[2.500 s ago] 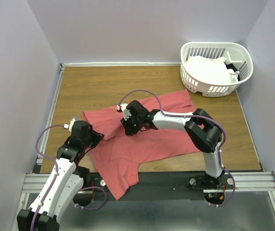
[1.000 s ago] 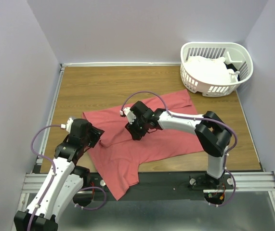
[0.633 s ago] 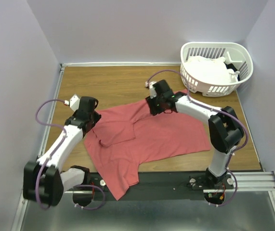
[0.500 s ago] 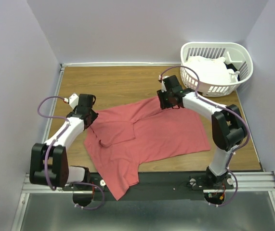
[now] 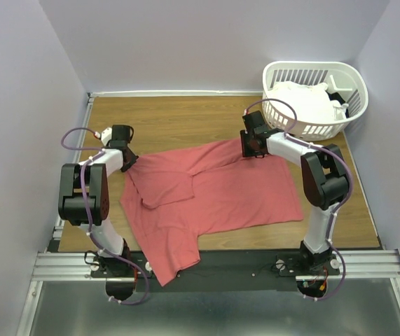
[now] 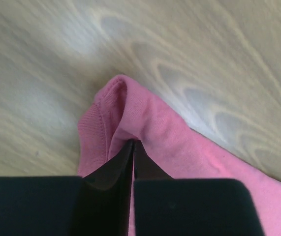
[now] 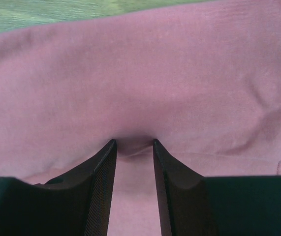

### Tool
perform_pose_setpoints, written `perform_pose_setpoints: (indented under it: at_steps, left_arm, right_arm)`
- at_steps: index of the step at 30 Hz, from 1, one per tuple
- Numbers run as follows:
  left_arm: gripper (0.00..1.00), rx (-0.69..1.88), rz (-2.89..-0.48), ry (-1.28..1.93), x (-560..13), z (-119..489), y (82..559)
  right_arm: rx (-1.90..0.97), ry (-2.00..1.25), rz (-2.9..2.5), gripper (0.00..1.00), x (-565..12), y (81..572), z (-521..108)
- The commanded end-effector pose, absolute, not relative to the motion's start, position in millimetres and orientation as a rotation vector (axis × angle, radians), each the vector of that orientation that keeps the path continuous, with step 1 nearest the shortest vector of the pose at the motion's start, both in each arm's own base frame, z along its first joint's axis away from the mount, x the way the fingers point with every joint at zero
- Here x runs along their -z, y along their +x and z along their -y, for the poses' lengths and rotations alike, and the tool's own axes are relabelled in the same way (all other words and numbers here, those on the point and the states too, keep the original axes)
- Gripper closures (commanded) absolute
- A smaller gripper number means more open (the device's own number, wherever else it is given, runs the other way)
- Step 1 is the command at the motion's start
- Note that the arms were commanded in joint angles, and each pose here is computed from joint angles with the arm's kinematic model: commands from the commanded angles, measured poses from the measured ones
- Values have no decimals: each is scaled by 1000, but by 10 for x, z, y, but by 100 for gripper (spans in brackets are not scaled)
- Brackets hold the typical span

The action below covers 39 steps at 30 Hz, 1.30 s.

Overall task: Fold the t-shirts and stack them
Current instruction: Fold the tshirt

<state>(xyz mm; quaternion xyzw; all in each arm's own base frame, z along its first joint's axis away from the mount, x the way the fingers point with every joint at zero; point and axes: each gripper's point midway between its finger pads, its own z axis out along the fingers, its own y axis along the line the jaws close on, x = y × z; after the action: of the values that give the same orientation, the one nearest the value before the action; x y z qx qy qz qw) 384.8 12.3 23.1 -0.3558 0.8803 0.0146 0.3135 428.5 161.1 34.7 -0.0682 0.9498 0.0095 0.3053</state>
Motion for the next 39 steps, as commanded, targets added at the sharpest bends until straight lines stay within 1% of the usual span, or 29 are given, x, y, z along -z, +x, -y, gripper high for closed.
perform_pose_setpoints:
  at_steps: [1, 3, 7, 10, 14, 18, 22, 24, 25, 27, 28, 29, 30, 34, 35, 36, 39]
  left_arm:
    - [93, -164, -2379, -998, 9, -476, 3765]
    - [93, -222, -2379, -1013, 2, -621, 3776]
    - [93, -366, -2347, -1025, -52, -951, 3961]
    - [93, -451, -2340, -1009, -72, -1195, 4061]
    - [93, -524, -2337, -928, -152, -1338, 4181]
    - [93, -606, -2304, -938, -232, -1558, 4130]
    - [92, -662, -2270, -961, -305, -1709, 4071]
    - [87, -675, -2255, -962, -341, -1724, 4069]
    - [81, -653, -2240, -964, -396, -1716, 4096]
    - [75, -616, -2223, -957, -461, -1676, 4123]
    - [71, -595, -2191, -957, -590, -1670, 4144]
    - [66, -577, -2174, -956, -646, -1660, 4159]
    - [63, -566, -2160, -958, -705, -1647, 4160]
    - [57, -494, -2109, -941, -986, -1513, 4147]
    - [55, -473, -2078, -931, -1140, -1469, 4145]
    - [55, -453, -2073, -907, -1203, -1388, 4153]
    - [53, -394, -2056, -852, -1353, -1155, 4085]
  right_arm:
    - [-46, -137, -2510, 57, -305, 4327, -1629]
    - [-157, -155, -2540, 55, -259, 4263, -1778]
    - [-226, -122, -2545, 55, -249, 4242, -1926]
    - [-277, -101, -2501, 54, -416, 4292, -2012]
    - [-185, -58, -2414, 55, -674, 4427, -1878]
    - [-23, 17, -2351, 55, -765, 4559, -1619]
    - [-56, 88, -2307, 55, -802, 4683, -1612]
    - [-105, 110, -2271, 55, -891, 4760, -1691]
    - [-116, 129, -2252, 55, -923, 4805, -1701]
    - [-104, 148, -2236, 55, -927, 4870, -1694]
    - [-97, 155, -2233, 55, -909, 4891, -1689]
    - [-95, 162, -2213, 55, -956, 4949, -1702]
    - [-76, 176, -2205, 55, -948, 4982, -1666]
    - [-31, 213, -2189, 58, -875, 5071, -1625]
    - [-24, 227, -2192, 60, -821, 5084, -1612]
    - [-22, 235, -2186, 62, -819, 5108, -1606]
    - [-24, 242, -2197, 63, -718, 5163, -1603]
